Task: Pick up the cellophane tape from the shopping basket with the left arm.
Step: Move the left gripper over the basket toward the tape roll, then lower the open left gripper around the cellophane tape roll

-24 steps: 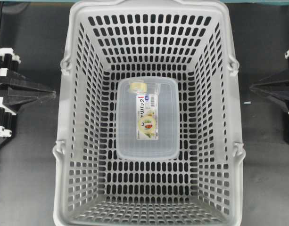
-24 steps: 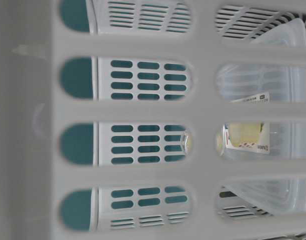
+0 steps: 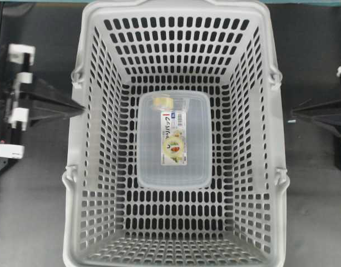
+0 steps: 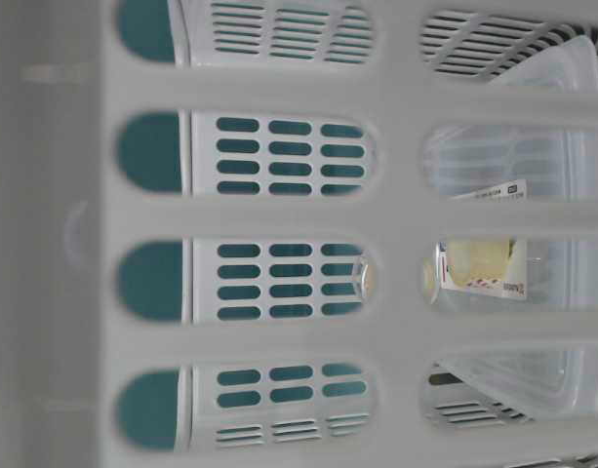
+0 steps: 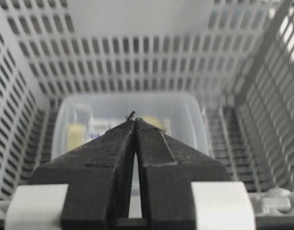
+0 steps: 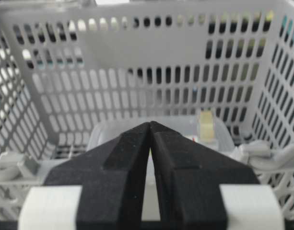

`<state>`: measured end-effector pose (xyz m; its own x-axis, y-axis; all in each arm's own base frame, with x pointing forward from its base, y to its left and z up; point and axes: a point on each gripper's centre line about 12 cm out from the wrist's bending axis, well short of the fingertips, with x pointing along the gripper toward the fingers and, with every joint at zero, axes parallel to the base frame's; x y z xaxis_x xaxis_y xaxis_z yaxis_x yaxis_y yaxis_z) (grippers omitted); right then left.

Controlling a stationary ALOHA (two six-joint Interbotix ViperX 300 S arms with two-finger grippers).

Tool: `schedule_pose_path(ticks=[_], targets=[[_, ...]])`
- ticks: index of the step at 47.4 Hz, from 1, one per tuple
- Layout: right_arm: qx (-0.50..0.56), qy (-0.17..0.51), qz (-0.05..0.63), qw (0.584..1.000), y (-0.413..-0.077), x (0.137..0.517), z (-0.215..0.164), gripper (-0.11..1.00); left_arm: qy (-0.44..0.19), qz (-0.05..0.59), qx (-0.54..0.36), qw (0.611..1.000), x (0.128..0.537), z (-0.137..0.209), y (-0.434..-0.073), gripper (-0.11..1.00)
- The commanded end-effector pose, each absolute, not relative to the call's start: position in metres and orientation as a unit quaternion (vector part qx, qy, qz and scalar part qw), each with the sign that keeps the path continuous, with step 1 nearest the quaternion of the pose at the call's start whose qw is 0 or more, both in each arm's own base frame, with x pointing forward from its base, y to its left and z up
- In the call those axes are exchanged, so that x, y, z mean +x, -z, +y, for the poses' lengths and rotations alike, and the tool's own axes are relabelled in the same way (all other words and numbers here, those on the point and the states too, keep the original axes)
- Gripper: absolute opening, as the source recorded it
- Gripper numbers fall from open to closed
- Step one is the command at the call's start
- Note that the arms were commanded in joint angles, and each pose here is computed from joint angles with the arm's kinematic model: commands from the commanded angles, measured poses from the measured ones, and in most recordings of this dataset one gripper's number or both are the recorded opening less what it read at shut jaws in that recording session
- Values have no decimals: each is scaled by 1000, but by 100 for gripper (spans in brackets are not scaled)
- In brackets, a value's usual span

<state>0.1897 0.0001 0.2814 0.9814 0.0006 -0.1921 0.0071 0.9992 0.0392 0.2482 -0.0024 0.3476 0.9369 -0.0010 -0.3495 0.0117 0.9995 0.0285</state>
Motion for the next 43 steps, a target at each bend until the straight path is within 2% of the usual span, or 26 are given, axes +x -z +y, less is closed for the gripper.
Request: schedule_pose_path(ticks=[1, 16, 20, 24, 31, 35, 37, 39, 43], targets=[[21, 0, 90, 996, -294, 190, 1, -1, 5, 205, 19, 979, 268, -4, -365, 0], [22, 1, 111, 994, -292, 186, 0, 0, 11, 342, 23, 939, 326, -11, -363, 0], [22, 0, 108, 994, -293, 185, 1, 7, 9, 370, 23, 929, 342, -12, -360, 0], [22, 1, 105, 994, -295, 184, 0, 23, 10, 388, 26, 921, 355, -12, -358, 0], [22, 1, 108, 994, -294, 184, 0, 65, 10, 412, 29, 911, 376, -13, -349, 0], [22, 1, 108, 994, -294, 184, 0, 79, 10, 419, 29, 907, 385, -13, -343, 1], [23, 1, 106, 994, -295, 184, 0, 81, 10, 423, 28, 906, 389, -13, -340, 5], [22, 1, 103, 994, -296, 184, 0, 80, 9, 426, 27, 904, 394, -13, -337, 13], [23, 1, 96, 995, -298, 183, 0, 79, 9, 437, 26, 899, 403, -15, -330, 38]])
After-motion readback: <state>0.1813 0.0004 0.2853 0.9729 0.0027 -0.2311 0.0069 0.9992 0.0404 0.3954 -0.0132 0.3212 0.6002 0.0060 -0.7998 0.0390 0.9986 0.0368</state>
